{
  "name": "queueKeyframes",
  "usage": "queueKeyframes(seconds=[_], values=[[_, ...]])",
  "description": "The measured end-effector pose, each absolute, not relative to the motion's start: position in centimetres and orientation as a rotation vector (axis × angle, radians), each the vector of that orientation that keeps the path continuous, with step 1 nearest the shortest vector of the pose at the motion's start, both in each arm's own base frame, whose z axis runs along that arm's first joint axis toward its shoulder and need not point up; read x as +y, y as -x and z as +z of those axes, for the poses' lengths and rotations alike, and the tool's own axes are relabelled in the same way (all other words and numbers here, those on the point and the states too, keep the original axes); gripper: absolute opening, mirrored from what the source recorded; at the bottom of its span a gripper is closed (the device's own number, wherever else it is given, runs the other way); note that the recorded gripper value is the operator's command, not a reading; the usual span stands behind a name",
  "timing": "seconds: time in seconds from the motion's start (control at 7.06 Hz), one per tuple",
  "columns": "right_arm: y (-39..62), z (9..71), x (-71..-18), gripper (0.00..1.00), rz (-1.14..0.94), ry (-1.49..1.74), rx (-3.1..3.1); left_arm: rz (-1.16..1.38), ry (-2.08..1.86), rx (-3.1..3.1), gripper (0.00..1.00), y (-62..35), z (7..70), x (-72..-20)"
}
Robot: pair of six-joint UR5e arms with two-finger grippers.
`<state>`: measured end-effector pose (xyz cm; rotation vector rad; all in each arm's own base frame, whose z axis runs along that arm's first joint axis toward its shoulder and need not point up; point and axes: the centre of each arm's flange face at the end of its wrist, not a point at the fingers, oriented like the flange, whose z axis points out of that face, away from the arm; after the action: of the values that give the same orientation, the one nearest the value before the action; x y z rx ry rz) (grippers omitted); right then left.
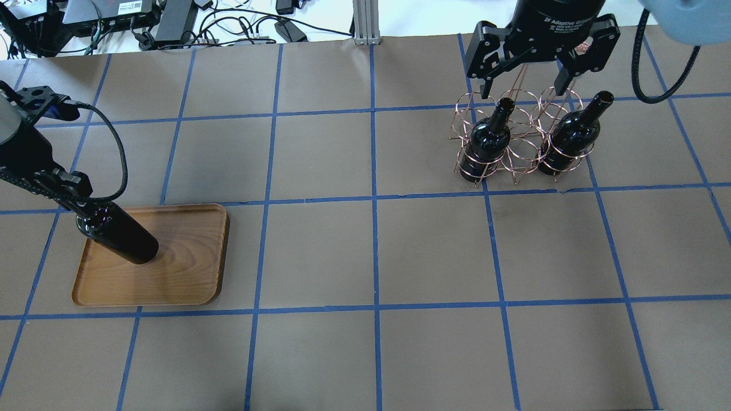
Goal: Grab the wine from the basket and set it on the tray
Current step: 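Lift the bottle with the left gripper and lower it onto the tray, then lay the bottle down on the tray and open the left gripper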
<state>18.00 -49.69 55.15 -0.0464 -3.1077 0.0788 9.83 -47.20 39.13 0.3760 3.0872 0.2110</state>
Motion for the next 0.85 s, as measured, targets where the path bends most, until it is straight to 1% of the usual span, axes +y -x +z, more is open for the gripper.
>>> queueKeyframes(seconds=[0.43, 0.57, 0.71, 0.85], values=[[-18.0, 55.1, -49.7, 1.0, 0.079, 0.047, -3.108, 0.238, -0.367, 3.108, 0.0, -10.4, 38.0, -47.5], [-18.0, 55.1, -49.7, 1.0, 0.079, 0.047, -3.108, 0.234, -0.368, 3.119, 0.25, -10.4, 37.9, -47.6], [-18.0, 55.2, -49.7, 1.0, 0.079, 0.046, -3.108, 0.233, -0.369, 3.125, 0.74, -10.3, 37.8, -47.7], [-18.0, 55.2, -49.7, 1.0, 0.08, 0.046, -3.108, 0.235, -0.369, 3.125, 1.0, -10.3, 37.7, -47.7]])
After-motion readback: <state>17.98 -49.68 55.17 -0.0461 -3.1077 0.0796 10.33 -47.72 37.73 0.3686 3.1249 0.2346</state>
